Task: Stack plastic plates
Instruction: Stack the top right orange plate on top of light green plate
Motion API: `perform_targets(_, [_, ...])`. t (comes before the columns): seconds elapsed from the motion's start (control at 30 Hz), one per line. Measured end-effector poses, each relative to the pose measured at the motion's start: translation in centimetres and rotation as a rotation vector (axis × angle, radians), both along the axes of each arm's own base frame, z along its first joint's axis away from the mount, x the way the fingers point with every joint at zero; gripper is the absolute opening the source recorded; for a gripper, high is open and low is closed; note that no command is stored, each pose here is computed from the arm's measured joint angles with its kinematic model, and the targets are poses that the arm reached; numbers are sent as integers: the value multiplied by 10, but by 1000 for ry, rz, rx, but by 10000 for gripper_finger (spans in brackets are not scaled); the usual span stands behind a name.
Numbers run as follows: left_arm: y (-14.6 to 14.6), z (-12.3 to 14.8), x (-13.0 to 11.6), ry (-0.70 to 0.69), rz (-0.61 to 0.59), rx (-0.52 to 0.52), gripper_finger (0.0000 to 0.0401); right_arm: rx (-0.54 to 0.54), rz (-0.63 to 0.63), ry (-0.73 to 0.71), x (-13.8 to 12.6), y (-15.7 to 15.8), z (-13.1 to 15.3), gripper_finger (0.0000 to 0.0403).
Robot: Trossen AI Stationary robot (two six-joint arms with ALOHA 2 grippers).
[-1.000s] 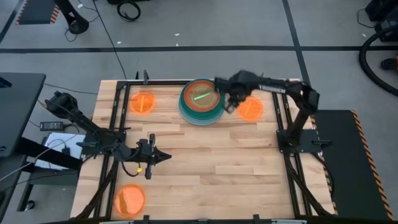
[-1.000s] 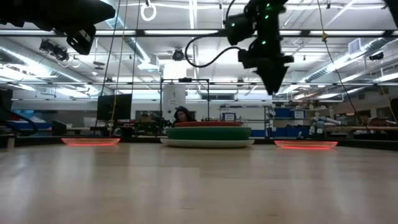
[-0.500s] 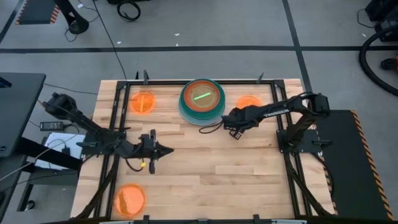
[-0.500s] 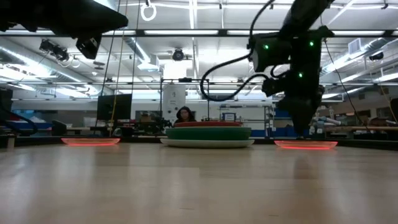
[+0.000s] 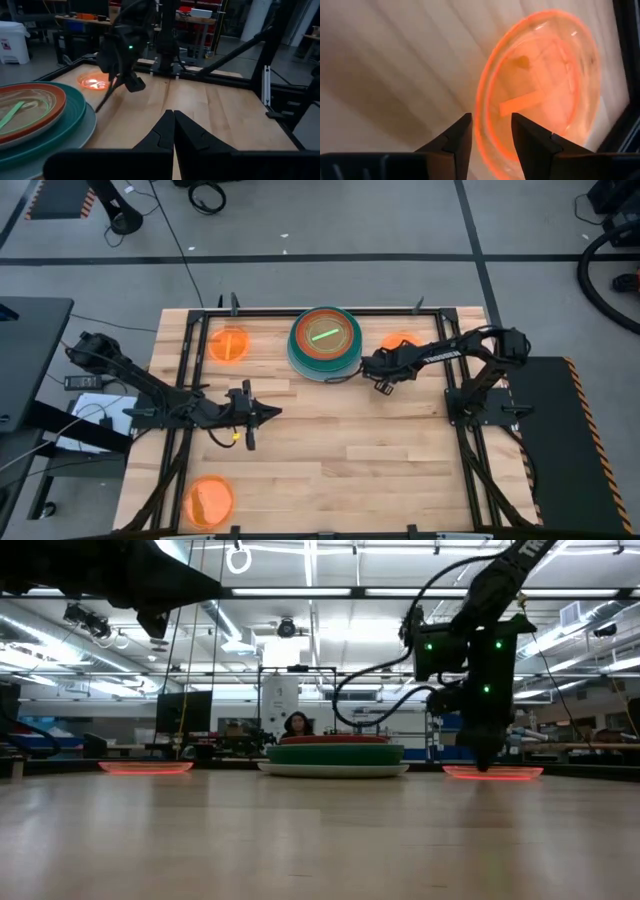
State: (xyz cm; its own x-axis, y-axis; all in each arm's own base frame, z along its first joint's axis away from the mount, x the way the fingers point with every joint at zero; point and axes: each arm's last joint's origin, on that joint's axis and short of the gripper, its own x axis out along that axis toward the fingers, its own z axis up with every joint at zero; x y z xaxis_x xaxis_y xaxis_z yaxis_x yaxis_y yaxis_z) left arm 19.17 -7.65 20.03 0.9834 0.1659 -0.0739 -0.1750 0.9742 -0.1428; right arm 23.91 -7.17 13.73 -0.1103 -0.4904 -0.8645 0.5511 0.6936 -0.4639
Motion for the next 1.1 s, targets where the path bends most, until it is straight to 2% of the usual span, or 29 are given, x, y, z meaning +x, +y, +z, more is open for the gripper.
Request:
perform_targets(0.17, [0,0,0,0,-1,0,9,78,-18,6,-6,-6,-4,135])
perform_targets(0.47, [0,0,0,0,-2,0,9,44,-49,41,-17,-17,-10,109])
perform_targets(0.63, [0,0,0,0,-2,0,9,55,-69,44,-22,-20,-13,71])
perform_targets(0.83, [0,0,0,1,-2,0,9,34,-32,55,-20,-18,-14,10])
perform_targets(0.93, [0,0,0,1,-2,0,9,21,-24,103,-19,-17,-9,12])
perform_targets(1.1, [0,0,0,2,-2,1,9,32,37,161,-4,-6,17,8])
